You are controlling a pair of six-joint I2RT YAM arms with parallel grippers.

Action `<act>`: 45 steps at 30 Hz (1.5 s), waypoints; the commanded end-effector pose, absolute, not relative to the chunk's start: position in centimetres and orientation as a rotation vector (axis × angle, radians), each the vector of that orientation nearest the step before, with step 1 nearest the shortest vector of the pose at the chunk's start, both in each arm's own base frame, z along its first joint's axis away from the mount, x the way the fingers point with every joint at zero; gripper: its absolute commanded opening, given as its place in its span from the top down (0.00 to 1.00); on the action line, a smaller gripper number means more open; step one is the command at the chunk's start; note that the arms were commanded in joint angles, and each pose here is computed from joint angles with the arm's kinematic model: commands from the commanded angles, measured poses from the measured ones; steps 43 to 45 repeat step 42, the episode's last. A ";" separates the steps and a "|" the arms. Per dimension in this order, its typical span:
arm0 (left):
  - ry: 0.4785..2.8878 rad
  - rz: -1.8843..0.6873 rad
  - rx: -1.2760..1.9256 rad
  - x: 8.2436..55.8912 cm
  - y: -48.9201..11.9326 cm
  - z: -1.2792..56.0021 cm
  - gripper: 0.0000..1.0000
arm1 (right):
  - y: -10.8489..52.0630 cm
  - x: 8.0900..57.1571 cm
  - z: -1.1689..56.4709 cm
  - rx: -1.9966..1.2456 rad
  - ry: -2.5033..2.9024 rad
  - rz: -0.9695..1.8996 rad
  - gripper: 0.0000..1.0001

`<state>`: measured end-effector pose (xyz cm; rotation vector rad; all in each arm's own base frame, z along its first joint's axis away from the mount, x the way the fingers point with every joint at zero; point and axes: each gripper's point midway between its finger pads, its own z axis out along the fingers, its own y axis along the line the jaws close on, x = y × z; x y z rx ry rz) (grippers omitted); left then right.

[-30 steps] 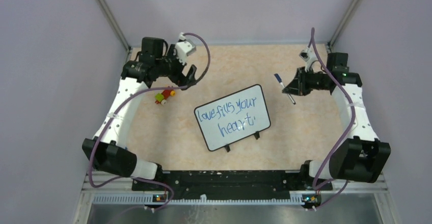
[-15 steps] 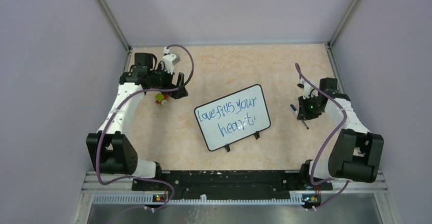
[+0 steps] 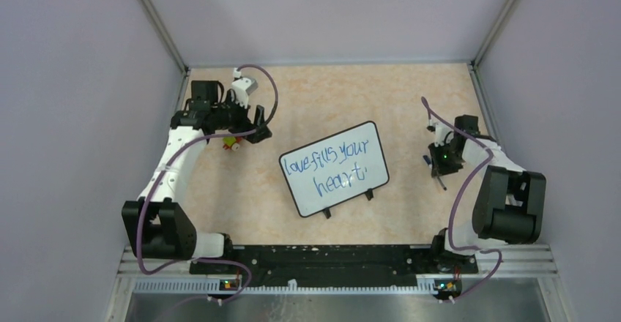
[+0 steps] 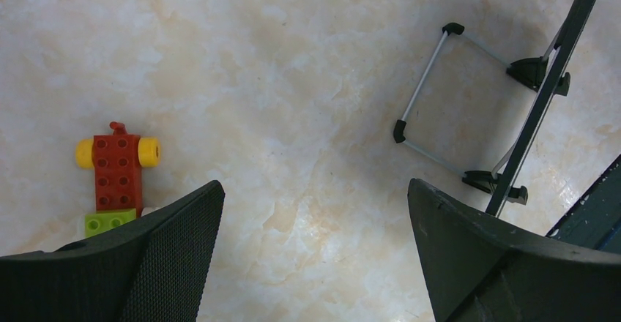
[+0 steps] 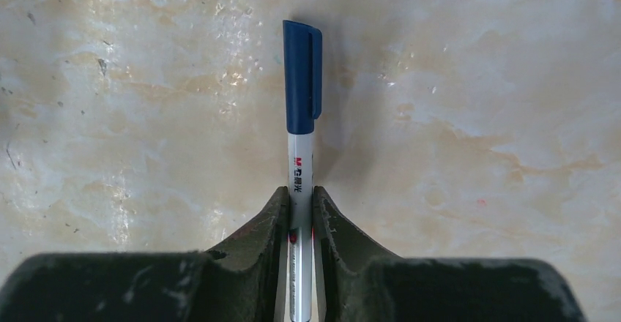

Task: Write a sentence on the whiteboard
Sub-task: Put down the whiteboard marker at the center of the board, then reset both arms

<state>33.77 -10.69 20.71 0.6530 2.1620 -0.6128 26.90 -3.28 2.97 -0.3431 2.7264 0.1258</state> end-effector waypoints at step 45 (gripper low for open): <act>2.009 -0.340 0.158 44.4 5.9 34.4 0.01 | -2.3 40.9 35.7 -0.256 1.927 0.332 0.21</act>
